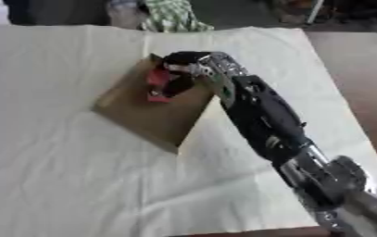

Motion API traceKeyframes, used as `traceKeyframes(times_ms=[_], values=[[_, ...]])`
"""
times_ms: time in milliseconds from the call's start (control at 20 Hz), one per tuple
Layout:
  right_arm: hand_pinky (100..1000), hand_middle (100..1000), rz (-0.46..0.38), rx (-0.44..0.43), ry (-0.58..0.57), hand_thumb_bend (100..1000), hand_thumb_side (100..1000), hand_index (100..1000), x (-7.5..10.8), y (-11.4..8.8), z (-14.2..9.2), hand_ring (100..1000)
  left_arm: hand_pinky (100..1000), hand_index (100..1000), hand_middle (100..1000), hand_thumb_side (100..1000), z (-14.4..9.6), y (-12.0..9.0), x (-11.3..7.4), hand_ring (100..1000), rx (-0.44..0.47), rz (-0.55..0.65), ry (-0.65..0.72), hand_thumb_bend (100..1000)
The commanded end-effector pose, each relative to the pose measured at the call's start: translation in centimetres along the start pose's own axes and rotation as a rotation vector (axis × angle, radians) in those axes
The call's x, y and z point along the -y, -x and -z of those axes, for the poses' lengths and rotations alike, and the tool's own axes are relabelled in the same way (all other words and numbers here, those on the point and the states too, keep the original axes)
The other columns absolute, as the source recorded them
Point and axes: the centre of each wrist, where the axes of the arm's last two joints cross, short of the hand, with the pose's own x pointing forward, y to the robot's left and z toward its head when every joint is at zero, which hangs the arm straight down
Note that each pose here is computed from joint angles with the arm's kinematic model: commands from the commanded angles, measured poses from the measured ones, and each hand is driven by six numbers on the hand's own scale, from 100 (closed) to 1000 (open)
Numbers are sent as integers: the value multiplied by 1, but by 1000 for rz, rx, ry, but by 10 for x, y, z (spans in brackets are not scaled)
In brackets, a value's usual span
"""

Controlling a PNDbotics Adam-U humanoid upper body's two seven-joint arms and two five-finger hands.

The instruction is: Pick up objects on the table and place them in the box.

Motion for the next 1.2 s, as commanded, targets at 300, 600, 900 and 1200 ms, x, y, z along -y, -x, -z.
traceKeyframes(times_ms=[300,600,900,1200], values=[[997,953,-30,9,-8,282,1000,961,17,2,-6,1000,580,747,778,650,4,-4,1,853,21,-2,16,100],[1000,983,-17,56,8,256,965,996,33,-3,-13,1000,580,749,778,649,5,-4,1,853,24,-4,16,100],[997,971,-9,93,33,168,885,999,43,-6,-18,1000,581,749,778,649,5,-4,1,854,24,-3,17,100],[985,949,-2,124,134,112,906,988,69,-7,-39,991,582,749,778,649,4,-5,0,853,23,0,16,100]])
